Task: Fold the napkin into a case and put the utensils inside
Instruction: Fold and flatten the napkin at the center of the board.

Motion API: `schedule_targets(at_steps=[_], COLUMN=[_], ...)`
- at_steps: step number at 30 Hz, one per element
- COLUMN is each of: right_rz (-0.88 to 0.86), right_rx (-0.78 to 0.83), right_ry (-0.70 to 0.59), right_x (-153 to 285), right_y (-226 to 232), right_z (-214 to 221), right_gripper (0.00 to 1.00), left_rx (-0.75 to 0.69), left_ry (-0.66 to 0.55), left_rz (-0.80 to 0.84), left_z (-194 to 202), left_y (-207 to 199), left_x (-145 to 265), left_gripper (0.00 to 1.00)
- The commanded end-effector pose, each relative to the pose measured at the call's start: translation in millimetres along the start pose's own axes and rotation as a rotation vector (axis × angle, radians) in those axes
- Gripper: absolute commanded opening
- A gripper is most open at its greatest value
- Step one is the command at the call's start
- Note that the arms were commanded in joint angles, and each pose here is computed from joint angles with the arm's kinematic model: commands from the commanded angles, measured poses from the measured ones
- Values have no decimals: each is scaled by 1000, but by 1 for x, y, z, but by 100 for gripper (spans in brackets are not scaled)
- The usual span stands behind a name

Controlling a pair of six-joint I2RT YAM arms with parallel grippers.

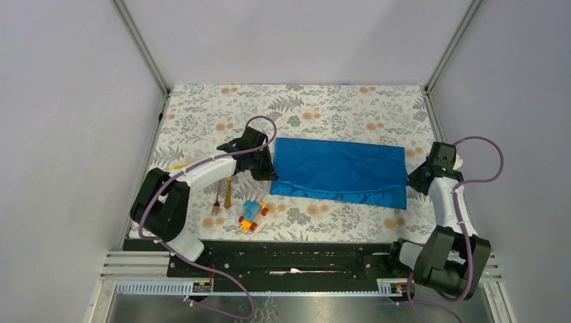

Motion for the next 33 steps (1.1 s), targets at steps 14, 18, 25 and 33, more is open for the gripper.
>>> schedule_targets(at_steps=[14, 18, 25, 33], right_rz=[171, 208, 252, 260], right_rx=[-69, -72, -83, -127], right_ry=[6, 11, 37, 114], right_x=[-6, -11, -22, -38], right_y=[-30, -36, -42, -42], right_z=[18, 21, 27, 44], right_gripper=[0, 0, 0, 0], left_rx=[-7, -9, -12, -17], left_ry=[47, 67, 100, 118], left_rz=[-68, -82, -93, -133], left_z=[23, 26, 31, 37], left_y=[21, 26, 29, 40], left_x=[-7, -12, -25, -33], left_gripper=[0, 0, 0, 0])
Point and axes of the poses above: each gripper's point midway between its finger pads, its own x axis back along the fingers, its own y axis along the line the jaws close on, z = x × y, the point moved 3 cm from there along x, back along the fingers, and after that the axes turned 1 degree about x, right-handed, at the moved point
